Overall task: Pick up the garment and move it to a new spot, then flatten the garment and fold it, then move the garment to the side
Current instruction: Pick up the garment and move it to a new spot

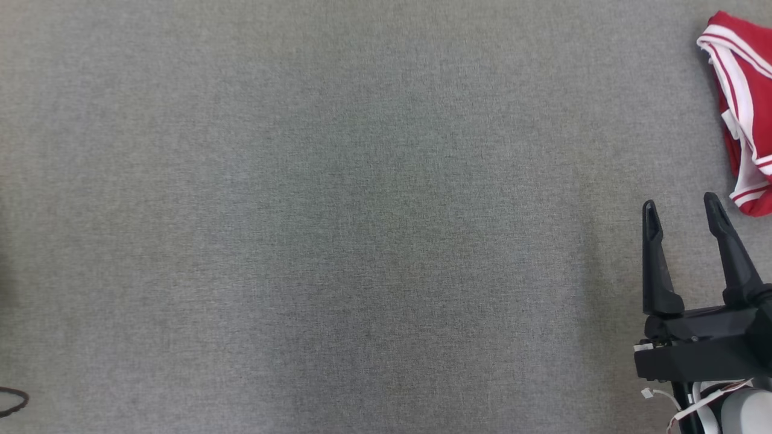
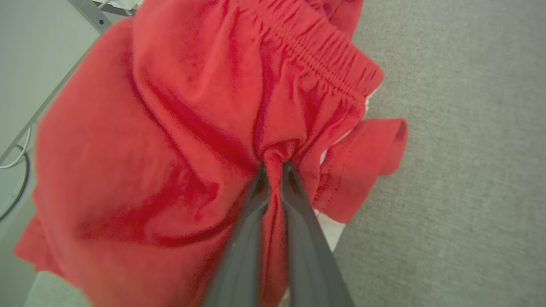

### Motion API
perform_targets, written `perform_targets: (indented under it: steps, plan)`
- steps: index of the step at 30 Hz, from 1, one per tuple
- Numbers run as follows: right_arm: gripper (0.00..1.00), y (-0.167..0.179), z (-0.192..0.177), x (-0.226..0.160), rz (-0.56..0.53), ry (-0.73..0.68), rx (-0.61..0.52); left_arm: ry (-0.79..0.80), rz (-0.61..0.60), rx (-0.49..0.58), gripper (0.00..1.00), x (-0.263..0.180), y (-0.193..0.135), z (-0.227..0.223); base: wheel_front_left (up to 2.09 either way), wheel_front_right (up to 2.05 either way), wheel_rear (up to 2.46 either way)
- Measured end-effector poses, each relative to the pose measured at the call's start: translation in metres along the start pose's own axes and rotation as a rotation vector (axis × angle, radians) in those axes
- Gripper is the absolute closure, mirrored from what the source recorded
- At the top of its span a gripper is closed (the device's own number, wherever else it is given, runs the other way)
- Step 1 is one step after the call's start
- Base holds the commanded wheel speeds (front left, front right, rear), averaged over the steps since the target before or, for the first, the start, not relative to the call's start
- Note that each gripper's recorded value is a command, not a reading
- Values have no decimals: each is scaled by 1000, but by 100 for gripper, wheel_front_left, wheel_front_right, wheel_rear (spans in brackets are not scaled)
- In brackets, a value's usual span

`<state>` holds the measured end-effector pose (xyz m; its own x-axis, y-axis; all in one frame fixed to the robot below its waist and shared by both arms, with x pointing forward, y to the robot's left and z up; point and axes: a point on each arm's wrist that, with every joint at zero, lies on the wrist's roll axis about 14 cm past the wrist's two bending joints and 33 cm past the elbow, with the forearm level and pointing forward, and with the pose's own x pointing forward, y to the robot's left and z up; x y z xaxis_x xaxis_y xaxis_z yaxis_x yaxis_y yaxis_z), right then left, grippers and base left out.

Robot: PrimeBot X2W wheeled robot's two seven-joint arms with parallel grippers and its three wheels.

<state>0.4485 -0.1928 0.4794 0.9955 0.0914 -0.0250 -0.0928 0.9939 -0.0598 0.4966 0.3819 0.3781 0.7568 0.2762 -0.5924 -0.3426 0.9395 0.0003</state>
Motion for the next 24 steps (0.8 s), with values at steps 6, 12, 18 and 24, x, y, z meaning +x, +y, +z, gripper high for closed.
perform_targets:
  steps: [6,12,18,24]
  plan:
    - [0,8,6,-3,13,-20,26,-237,-1,57,100,-15,5,63,0,0,0]
    - [0,12,11,-9,7,-50,71,-553,-57,102,100,-51,-16,159,0,0,0]
    - [0,12,17,-21,-14,-79,114,-833,-184,175,100,-112,-71,247,0,0,0]
    - [0,2,17,-36,-61,-88,145,-1021,-423,234,100,-183,-175,297,0,0,0]
